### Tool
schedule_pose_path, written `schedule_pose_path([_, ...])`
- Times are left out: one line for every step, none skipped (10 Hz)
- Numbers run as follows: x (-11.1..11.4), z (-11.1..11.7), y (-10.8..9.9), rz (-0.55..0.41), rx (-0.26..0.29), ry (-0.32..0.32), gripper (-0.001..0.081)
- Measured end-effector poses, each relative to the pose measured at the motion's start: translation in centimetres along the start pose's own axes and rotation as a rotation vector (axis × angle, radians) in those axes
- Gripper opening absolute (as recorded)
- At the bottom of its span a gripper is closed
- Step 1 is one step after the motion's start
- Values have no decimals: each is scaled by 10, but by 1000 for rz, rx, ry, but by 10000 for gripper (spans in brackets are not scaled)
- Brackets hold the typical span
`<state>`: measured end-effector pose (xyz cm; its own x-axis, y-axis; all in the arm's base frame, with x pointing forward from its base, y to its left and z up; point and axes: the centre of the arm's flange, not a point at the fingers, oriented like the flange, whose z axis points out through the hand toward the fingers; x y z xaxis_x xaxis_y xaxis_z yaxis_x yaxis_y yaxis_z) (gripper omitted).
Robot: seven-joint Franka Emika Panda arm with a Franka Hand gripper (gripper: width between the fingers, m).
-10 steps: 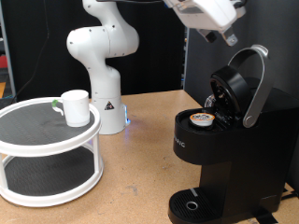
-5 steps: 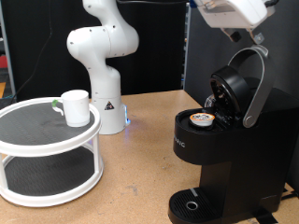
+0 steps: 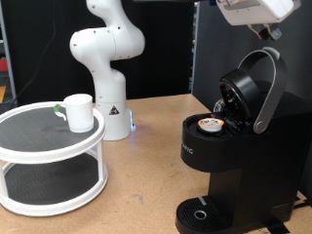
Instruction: Make a cup of coffee with the keurig machine
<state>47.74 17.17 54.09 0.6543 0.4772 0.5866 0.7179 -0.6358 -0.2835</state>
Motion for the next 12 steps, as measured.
schedule_pose_path([1,2,-2,0,0,0,298])
schedule_pose_path([2,3,-4,0,0,-2,103])
schedule_pose_path([2,6,-5,-1,-1,-3,103])
schedule_pose_path([3,8,-5,-1,-3,-3,19])
schedule_pose_path([3,12,-5,-1,-7,-5,6])
schedule_pose_path([3,17,-4,-1,-11,-9,6])
schedule_pose_path([2,23,-2,1,-14,-13,6])
schedule_pose_path([1,27,-1,3,-15,-16,7])
schedule_pose_path([0,30,1,6,-14,-21,7])
schedule_pose_path([-1,31,3,1,-13,-22,7])
schedule_pose_path([-1,29,4,-14,-10,-22,7])
schedule_pose_path([-3,24,7,-37,-3,-26,7])
